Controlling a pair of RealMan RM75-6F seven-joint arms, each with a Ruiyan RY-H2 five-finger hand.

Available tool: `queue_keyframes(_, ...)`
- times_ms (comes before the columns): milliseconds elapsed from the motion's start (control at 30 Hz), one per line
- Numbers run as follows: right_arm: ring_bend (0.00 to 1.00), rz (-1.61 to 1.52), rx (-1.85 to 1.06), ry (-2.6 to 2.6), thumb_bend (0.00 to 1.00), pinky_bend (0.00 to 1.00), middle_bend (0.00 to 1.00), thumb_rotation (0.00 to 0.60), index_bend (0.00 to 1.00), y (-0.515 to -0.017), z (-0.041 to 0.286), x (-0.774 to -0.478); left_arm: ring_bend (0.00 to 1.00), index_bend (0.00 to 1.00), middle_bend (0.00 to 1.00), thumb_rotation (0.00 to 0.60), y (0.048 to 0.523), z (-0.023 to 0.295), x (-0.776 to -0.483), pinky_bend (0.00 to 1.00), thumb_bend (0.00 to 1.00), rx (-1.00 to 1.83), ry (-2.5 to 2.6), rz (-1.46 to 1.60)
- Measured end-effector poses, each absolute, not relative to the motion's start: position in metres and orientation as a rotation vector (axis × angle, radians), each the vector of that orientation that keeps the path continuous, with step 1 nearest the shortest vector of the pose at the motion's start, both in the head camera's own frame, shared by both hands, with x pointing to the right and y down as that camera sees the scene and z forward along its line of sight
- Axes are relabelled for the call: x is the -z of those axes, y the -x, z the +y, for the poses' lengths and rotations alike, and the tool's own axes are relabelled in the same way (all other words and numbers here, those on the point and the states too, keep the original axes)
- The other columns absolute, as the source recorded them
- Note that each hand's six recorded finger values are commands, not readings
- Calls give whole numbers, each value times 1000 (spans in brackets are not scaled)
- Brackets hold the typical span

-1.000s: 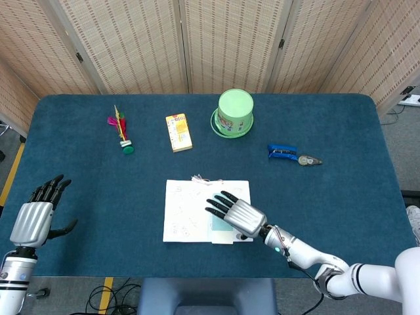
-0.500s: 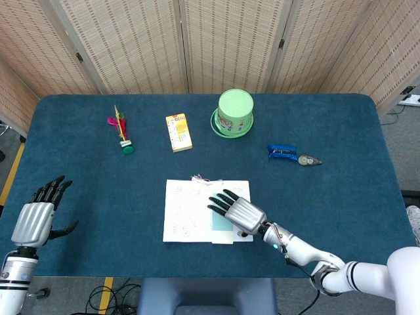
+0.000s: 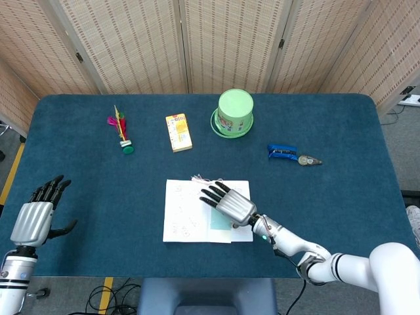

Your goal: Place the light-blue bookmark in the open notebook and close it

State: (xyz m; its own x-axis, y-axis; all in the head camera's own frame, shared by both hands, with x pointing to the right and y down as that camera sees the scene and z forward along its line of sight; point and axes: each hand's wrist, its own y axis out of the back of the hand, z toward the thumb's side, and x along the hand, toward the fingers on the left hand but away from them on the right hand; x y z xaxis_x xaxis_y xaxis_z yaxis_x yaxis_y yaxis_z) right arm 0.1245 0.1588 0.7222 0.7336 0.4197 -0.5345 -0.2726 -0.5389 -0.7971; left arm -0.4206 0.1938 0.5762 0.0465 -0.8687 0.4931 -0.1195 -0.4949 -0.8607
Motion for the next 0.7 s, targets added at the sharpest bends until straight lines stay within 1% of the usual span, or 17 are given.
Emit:
queue_keyframes(333,0,-156,-890,1955,4,0,7,600,0,-126,150,-720,97,127,62,600,424,195,-578,163,270,1517,1691,1003)
queue_keyframes(367,0,-163,-893,1954,14,0,20,600,0,-129,148,-719,97,127,62,600,424,195,-578,163,269,1518,1691,1004)
queue_keyframes(433,0,-169,-897,1948,52,0,83,600,0,-133,146,-717,97,127,62,600,425,195,-578,163,270,1520,1690,1005)
queue_keyframes(500,0,-171,-905,1939,126,0,174,600,0,-139,143,-714,97,127,62,600,425,195,-579,163,270,1521,1692,1007)
queue_keyframes(533,0,-170,-910,1935,159,0,198,600,0,-142,142,-713,97,127,62,600,425,195,-579,163,270,1520,1694,1006)
queue_keyframes(600,2,-166,-923,1922,286,0,267,600,0,-150,140,-710,97,127,62,600,424,195,-579,163,270,1517,1697,1005)
queue_keyframes(700,7,-154,-954,1905,405,0,304,600,0,-162,136,-709,97,127,62,600,422,196,-579,163,270,1512,1701,1003)
